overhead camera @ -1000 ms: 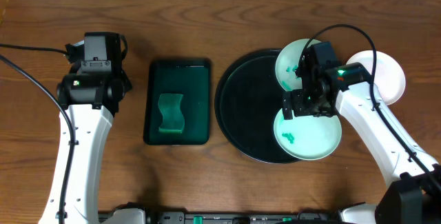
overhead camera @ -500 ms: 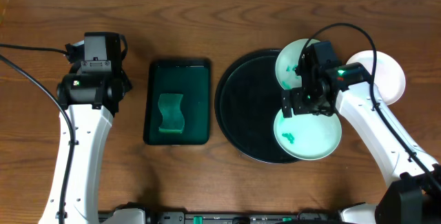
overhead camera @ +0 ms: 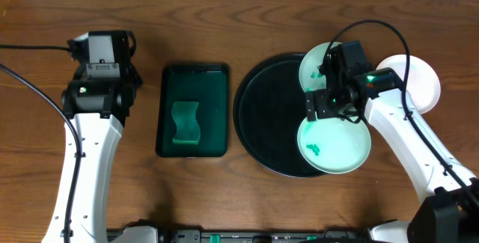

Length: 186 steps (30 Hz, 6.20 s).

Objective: Clean dirty plates on tray and stack at the side

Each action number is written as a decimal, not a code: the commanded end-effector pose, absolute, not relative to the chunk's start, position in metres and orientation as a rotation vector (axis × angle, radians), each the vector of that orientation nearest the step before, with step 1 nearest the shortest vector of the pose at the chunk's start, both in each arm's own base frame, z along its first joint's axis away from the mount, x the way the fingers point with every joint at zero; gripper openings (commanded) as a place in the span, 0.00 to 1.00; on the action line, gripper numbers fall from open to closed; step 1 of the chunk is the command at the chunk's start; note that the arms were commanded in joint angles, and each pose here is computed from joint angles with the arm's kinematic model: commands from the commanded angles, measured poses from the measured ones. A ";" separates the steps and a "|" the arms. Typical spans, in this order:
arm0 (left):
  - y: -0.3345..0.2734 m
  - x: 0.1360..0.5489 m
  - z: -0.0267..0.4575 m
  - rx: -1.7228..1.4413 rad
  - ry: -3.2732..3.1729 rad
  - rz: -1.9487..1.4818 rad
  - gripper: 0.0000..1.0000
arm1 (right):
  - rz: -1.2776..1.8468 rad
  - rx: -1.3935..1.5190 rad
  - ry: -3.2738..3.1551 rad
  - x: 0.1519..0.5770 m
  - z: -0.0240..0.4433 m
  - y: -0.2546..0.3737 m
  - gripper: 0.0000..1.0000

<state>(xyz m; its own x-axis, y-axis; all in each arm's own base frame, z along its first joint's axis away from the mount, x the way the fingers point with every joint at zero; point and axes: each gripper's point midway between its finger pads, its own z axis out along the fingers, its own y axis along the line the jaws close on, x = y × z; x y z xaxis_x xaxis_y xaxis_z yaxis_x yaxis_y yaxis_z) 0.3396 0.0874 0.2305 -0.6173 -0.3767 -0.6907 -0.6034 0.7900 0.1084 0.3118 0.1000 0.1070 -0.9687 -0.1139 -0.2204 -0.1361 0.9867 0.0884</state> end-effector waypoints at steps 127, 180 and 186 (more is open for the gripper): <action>-0.027 0.295 0.097 -0.369 3.005 -0.022 0.51 | 0.187 0.073 2.875 0.296 0.024 0.107 0.45; -0.050 0.305 -0.007 -0.369 3.240 0.047 0.47 | 0.173 0.074 2.917 0.300 -0.005 0.109 0.12; -0.049 0.330 0.045 -0.352 3.090 0.020 0.60 | 0.172 0.074 2.920 0.300 -0.006 0.109 0.13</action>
<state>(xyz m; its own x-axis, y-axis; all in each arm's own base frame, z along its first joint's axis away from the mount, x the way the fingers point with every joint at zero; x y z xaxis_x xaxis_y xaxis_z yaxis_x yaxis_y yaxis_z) 0.3123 -0.0547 0.0118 -0.9716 -0.2217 0.0824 -0.2213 0.9751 0.0145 0.3042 0.1123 0.0015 -0.9709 0.0698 -0.2291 0.0372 0.9889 0.1438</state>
